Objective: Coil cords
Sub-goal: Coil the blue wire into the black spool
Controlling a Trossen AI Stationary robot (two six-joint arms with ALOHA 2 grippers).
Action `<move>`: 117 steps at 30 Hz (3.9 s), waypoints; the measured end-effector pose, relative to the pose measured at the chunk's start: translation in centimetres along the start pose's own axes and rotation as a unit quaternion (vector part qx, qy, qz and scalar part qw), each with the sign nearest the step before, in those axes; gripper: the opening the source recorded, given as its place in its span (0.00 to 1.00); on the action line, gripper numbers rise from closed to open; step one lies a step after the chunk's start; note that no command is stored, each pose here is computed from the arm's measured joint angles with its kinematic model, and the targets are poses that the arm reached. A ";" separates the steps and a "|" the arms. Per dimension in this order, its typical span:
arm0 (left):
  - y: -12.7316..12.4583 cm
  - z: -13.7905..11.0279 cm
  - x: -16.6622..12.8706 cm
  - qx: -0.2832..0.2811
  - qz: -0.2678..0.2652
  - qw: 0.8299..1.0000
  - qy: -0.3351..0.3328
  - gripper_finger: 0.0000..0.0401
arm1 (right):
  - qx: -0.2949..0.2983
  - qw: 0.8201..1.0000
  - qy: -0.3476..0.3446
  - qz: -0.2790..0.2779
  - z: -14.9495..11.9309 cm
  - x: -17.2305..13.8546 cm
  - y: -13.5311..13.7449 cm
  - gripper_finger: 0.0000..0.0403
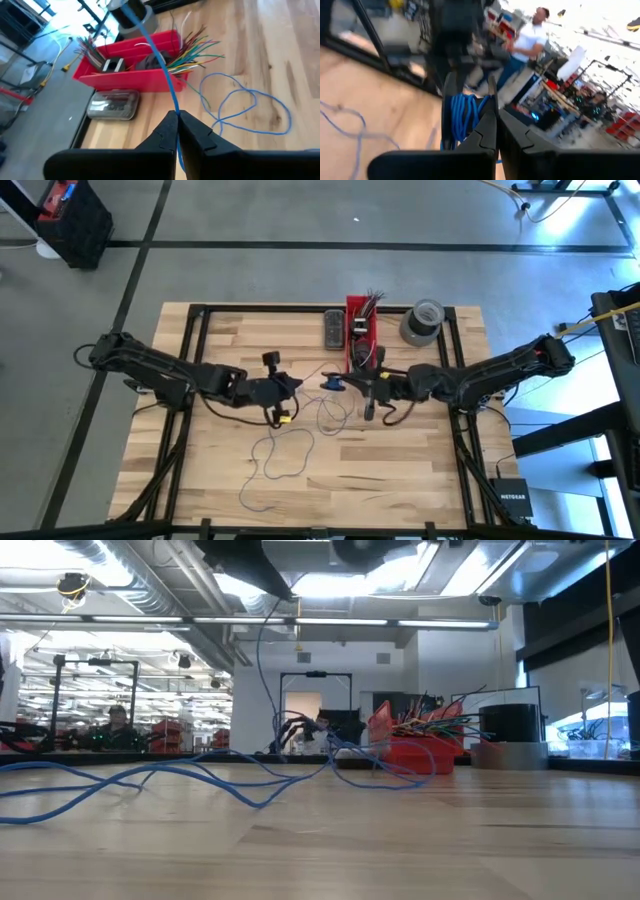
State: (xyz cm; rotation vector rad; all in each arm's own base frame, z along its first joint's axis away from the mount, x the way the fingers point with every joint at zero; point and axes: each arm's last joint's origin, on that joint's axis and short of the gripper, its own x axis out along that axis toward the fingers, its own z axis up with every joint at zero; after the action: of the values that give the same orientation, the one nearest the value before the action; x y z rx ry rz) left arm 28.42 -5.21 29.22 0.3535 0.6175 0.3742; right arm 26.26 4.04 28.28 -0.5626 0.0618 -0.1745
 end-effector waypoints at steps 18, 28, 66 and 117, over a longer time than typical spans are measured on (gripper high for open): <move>-1.0 1.8 0.8 -0.031 -0.045 0.995 -0.087 0.01 | -0.045 0.990 0.133 -0.034 -5.2 4.3 0.3 0.02; -1.1 1.7 4.1 -0.050 -0.030 0.995 -0.086 0.01 | 0.030 0.991 0.119 -0.049 -4.0 6.3 0.2 0.02; -0.2 0.0 7.8 -0.033 -0.018 0.999 -0.033 0.01 | 0.162 0.977 -0.119 -0.074 7.2 -3.8 -8.3 0.02; 3.5 -3.2 -1.1 -0.094 0.120 0.985 0.081 0.01 | 0.101 0.989 0.096 -0.042 1.8 1.7 -3.4 0.02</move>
State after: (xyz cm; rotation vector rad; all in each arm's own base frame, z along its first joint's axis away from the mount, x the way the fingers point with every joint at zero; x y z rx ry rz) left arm 24.84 -2.01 28.85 0.2181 0.6950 0.6916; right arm 27.61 1.83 31.56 -0.3452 0.2051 -0.3138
